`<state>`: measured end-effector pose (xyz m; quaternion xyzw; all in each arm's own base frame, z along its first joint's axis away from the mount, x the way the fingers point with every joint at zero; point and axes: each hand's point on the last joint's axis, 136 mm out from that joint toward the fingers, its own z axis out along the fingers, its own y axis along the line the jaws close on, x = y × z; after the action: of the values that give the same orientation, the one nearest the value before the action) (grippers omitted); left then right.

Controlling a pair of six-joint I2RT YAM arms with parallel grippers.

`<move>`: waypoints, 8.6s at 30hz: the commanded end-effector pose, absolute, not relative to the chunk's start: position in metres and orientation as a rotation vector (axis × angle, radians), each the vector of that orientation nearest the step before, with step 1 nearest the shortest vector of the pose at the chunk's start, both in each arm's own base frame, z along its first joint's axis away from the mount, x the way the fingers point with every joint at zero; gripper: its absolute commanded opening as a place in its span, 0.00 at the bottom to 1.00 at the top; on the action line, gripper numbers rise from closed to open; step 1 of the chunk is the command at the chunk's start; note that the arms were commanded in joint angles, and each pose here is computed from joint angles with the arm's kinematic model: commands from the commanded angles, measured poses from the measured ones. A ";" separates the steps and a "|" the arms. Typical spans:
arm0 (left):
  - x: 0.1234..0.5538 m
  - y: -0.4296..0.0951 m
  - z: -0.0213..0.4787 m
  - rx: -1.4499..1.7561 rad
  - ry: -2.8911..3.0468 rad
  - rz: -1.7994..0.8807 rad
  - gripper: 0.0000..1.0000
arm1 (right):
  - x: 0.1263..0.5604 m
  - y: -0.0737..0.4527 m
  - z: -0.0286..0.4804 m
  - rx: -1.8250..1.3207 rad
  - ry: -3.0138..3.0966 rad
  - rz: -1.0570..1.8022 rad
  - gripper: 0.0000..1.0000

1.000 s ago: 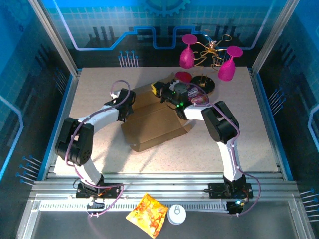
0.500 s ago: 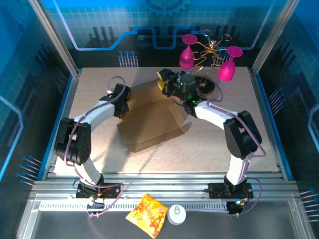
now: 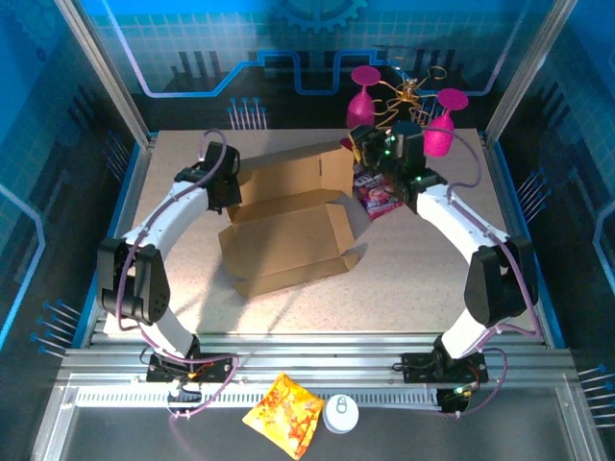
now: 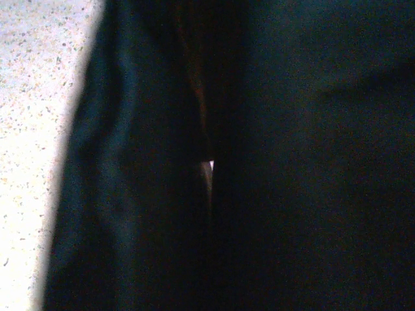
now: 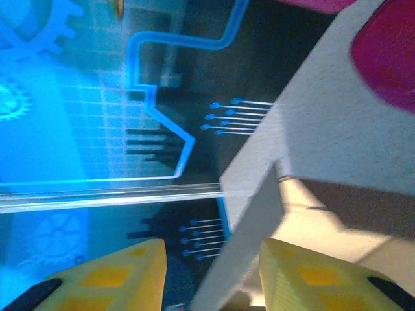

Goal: Fold the paper box

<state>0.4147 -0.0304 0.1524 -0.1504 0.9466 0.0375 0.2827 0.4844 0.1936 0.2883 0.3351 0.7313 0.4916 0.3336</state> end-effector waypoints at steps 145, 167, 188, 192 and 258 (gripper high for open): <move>0.427 -0.048 0.244 -0.459 2.526 -0.285 0.00 | 0.482 0.224 0.264 0.203 2.286 0.670 0.17; 0.429 -0.050 0.243 -0.479 2.547 -0.315 0.00 | 0.450 0.261 0.299 -0.167 2.234 0.532 0.36; 0.425 -0.046 0.249 -0.463 2.587 -0.360 0.00 | 0.464 0.177 0.384 -0.418 1.870 0.415 0.55; 0.425 -0.047 0.248 -0.468 2.589 -0.368 0.00 | 0.477 0.184 0.375 -0.465 1.884 0.376 0.55; 0.437 -0.061 0.250 -0.400 2.539 -0.588 0.00 | 0.403 0.156 0.508 -0.321 1.655 0.920 0.54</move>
<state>0.4340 -0.0548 0.2318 -0.1783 0.9363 -0.1920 0.2338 0.3843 0.1631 0.5277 -0.1549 0.6983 0.3281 0.6171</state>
